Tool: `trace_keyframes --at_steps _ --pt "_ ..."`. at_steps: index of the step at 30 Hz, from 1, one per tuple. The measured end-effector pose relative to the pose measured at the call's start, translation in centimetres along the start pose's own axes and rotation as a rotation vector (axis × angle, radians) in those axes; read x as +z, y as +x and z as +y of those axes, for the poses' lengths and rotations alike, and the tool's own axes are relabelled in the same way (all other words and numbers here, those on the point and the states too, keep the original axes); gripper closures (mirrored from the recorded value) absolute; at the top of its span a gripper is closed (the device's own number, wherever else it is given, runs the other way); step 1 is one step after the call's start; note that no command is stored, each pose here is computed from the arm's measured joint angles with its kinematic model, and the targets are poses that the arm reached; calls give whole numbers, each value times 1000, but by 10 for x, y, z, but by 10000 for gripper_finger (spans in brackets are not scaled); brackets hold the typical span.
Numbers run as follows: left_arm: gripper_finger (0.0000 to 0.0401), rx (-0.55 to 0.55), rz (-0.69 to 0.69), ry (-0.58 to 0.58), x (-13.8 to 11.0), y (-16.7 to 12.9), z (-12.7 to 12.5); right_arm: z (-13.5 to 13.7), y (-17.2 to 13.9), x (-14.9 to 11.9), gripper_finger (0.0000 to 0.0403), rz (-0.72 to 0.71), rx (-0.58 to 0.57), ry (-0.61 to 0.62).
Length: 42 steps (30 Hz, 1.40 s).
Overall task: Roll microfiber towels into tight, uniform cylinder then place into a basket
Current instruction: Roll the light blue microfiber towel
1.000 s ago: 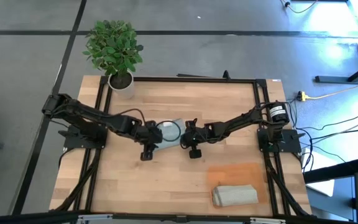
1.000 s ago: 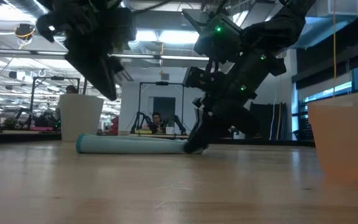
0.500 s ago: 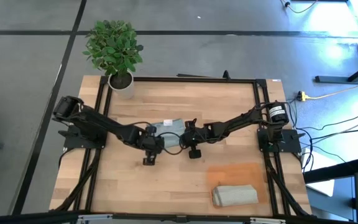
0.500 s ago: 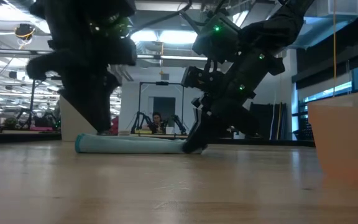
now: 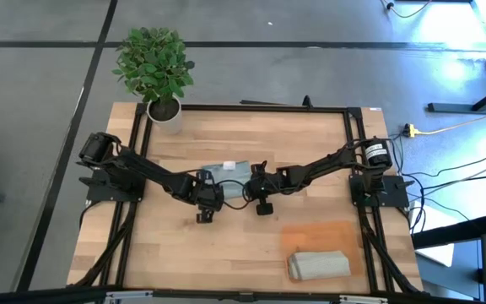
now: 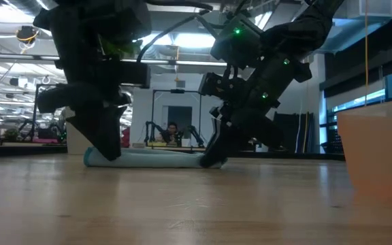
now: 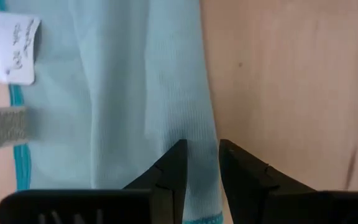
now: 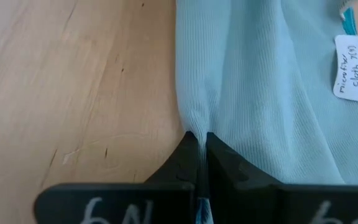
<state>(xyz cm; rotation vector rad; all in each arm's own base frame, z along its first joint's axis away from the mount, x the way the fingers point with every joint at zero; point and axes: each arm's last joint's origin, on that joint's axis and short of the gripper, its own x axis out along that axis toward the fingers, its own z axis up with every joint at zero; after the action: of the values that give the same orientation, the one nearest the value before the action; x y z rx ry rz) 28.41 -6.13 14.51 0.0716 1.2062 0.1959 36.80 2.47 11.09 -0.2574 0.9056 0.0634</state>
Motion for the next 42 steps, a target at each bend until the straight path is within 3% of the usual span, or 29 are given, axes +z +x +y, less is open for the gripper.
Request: trace_keyframes --at_steps 14,19,21,34,42 --pt "317 77 101 5 -8 18 0 0 0 1 389 -2 0 1" --pt "371 65 115 20 -9 20 -1 1 -1 0 389 -5 32 4" --pt "391 37 121 -11 -8 19 1 1 -2 1 389 -12 64 20" --pt "401 -331 116 -109 -2 -14 15 -9 -11 5 392 -36 354 253" --pt "401 -388 123 -212 1 -19 30 -38 -19 12 392 9 488 488"
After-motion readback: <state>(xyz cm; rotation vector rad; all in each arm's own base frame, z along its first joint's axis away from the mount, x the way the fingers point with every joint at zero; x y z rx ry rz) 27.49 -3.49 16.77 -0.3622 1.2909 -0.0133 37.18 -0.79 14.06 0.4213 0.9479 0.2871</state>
